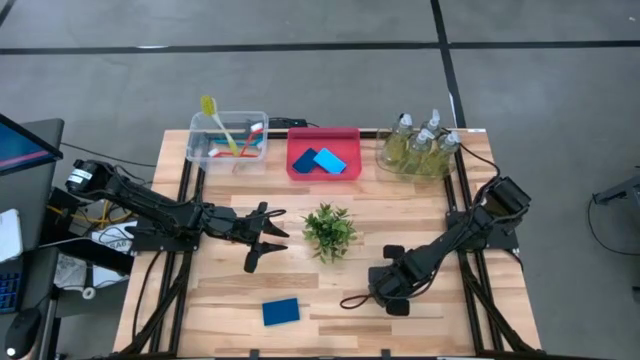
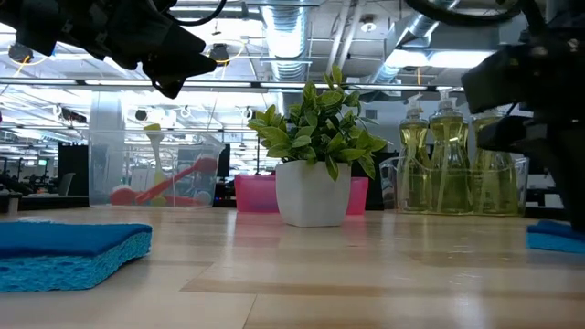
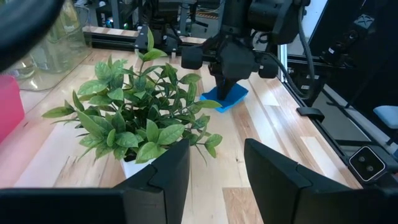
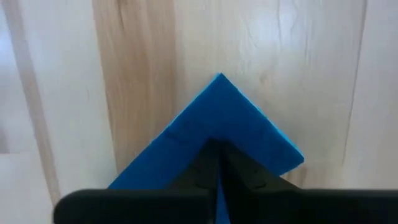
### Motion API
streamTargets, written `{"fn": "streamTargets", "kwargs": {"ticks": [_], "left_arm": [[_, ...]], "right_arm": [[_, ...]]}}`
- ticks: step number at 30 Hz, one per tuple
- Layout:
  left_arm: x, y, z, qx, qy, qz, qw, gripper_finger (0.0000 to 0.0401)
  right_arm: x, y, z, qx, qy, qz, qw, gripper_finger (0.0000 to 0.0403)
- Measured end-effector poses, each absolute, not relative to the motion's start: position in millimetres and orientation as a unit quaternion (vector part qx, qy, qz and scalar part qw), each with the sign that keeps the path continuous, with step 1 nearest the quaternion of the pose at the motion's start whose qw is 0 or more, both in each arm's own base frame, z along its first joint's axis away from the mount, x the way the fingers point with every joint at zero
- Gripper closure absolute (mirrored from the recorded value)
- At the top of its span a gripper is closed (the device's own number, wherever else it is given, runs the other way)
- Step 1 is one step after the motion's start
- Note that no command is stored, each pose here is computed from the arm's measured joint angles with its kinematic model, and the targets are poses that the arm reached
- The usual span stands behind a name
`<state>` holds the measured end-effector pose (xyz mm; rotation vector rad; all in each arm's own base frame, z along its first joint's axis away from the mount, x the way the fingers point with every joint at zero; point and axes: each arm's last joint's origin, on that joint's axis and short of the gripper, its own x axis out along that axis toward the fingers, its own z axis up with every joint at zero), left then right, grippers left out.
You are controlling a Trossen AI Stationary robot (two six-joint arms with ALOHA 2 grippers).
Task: Pick & Place Kitchen Sink Supplies
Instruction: Put the blue sponge into the red bin
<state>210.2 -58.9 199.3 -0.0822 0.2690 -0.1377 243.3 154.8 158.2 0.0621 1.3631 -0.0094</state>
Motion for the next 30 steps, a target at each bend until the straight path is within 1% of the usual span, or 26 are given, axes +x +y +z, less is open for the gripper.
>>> {"fn": "streamTargets", "kwargs": {"ticks": [3,8,12,15,20,25,30], "left_arm": [[210.2,-58.9,199.2,-0.041,0.134,-0.069,0.988,0.0247],[210.2,-59.0,199.2,-0.041,0.134,-0.069,0.988,0.0247],[210.2,-59.0,199.2,-0.041,0.134,-0.069,0.988,0.0247],[210.2,-58.9,199.2,-0.041,0.134,-0.068,0.988,0.0247],[210.2,-58.9,199.2,-0.041,0.134,-0.068,0.988,0.0247],[210.2,-58.9,199.2,-0.041,0.134,-0.068,0.988,0.0247],[210.2,-58.9,199.2,-0.041,0.134,-0.069,0.988,0.0247]], "right_arm": [[241.9,155.9,175.9,0.034,0.589,0.001,0.807,0.0401],[231.7,159.0,203.4,-0.001,0.518,0.004,0.856,0.0402],[223.1,161.7,217.5,-0.015,0.484,0.007,0.875,0.0402],[218.7,162.1,223.7,0.011,0.475,0.0,0.88,0.0402],[213.8,157.4,223.4,0.075,0.493,-0.053,0.865,0.0392],[210.5,148.3,211.0,0.098,0.552,-0.112,0.821,0.0363],[214.8,142.7,190.4,0.119,0.6,-0.116,0.783,0.0341]]}}
